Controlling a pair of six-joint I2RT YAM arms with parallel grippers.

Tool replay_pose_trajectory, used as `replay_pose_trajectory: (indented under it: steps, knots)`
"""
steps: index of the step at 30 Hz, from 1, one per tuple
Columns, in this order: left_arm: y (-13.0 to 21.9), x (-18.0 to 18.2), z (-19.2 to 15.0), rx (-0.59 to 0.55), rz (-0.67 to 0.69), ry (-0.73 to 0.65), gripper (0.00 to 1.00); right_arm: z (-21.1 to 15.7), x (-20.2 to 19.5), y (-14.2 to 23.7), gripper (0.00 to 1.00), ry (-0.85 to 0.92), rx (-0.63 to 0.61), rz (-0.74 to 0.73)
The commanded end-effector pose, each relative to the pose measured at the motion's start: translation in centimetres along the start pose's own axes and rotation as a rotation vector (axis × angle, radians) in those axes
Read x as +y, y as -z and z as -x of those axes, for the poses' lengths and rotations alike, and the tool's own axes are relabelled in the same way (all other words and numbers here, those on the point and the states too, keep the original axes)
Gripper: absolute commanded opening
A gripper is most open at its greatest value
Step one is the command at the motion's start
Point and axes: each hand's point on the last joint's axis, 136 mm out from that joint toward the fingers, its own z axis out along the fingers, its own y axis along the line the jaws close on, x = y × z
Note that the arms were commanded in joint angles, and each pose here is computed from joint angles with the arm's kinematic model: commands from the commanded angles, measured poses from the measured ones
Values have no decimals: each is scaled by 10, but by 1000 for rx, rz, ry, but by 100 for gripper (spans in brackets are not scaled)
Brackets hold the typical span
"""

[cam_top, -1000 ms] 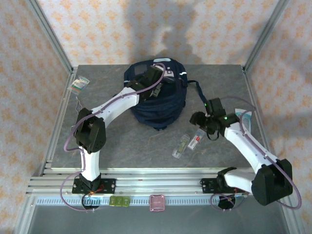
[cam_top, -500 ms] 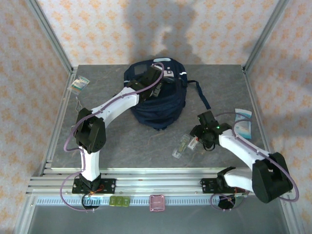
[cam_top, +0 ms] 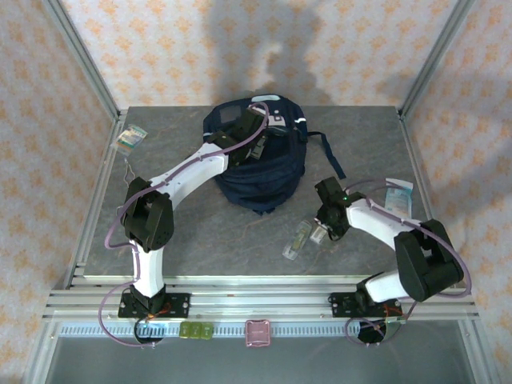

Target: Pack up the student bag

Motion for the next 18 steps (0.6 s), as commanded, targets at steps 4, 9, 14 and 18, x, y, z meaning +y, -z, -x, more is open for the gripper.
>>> replay_pose_trajectory:
  steps: [4, 9, 14, 18]
  knots:
    - [42, 15, 55, -144, -7, 100, 0, 57, 57, 69, 18, 20, -209, 224]
    - [51, 12, 64, -163, -42, 120, 0, 61, 139, 123, 18, 41, -166, 606]
    - [58, 6, 70, -170, -93, 155, 0, 56, 219, 144, 19, 58, -55, 862]
    - [67, 5, 79, -190, -120, 179, 0, 63, 262, 139, 20, 50, -19, 927]
